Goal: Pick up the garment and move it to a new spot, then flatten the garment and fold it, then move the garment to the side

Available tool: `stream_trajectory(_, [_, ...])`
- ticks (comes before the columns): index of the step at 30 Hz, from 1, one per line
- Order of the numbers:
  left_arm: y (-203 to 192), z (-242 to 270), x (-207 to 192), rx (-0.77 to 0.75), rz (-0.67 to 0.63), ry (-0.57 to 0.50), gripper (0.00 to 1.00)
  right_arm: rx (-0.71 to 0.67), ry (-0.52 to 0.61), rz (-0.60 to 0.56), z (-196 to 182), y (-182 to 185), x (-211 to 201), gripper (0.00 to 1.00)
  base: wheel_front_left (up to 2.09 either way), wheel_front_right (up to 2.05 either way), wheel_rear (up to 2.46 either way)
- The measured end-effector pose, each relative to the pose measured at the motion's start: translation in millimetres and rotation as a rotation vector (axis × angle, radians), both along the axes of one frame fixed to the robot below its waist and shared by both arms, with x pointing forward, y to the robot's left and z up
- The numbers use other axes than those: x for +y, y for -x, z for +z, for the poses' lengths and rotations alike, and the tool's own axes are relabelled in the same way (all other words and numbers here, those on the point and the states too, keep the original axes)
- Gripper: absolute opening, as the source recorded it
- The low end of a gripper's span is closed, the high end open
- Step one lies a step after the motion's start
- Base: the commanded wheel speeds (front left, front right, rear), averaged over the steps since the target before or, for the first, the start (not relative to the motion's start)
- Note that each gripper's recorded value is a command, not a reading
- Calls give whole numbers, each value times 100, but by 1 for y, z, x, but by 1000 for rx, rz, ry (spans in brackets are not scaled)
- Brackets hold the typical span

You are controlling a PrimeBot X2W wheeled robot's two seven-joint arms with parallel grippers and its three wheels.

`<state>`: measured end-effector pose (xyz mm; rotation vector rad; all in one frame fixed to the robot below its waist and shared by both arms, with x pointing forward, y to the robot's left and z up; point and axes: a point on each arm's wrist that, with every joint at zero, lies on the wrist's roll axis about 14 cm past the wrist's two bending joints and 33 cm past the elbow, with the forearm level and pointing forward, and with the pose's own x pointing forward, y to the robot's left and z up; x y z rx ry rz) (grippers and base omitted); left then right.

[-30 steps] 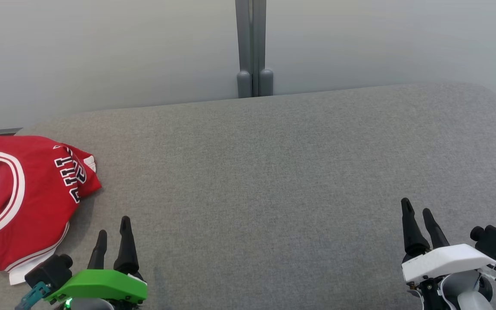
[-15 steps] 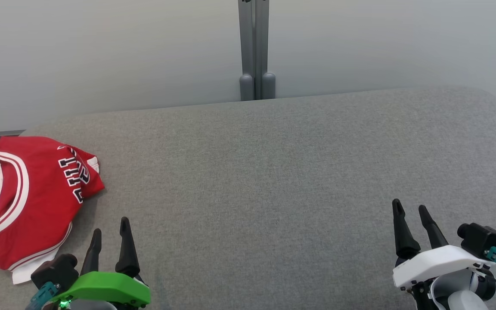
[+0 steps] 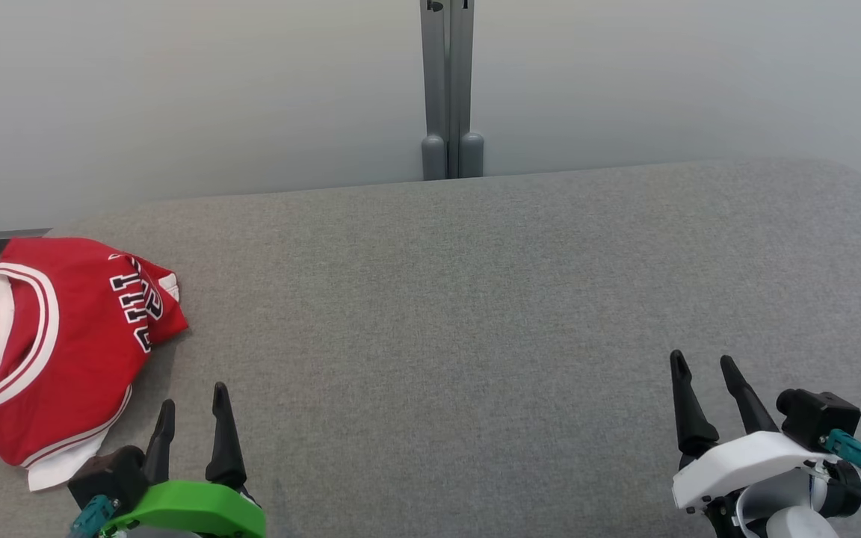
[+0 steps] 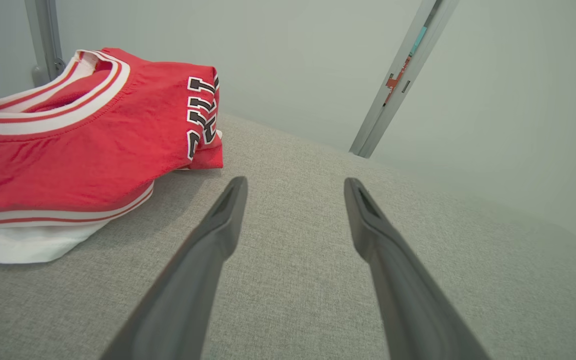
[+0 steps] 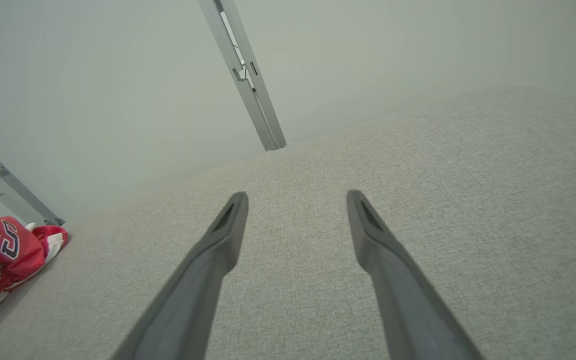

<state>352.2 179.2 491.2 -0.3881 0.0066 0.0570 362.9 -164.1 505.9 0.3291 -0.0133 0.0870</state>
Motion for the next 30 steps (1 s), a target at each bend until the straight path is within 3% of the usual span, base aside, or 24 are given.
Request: stream_trajectory(30, [5, 5, -6, -51, -29, -194, 100, -34, 190, 40, -2, 4, 10, 100, 0, 0, 0])
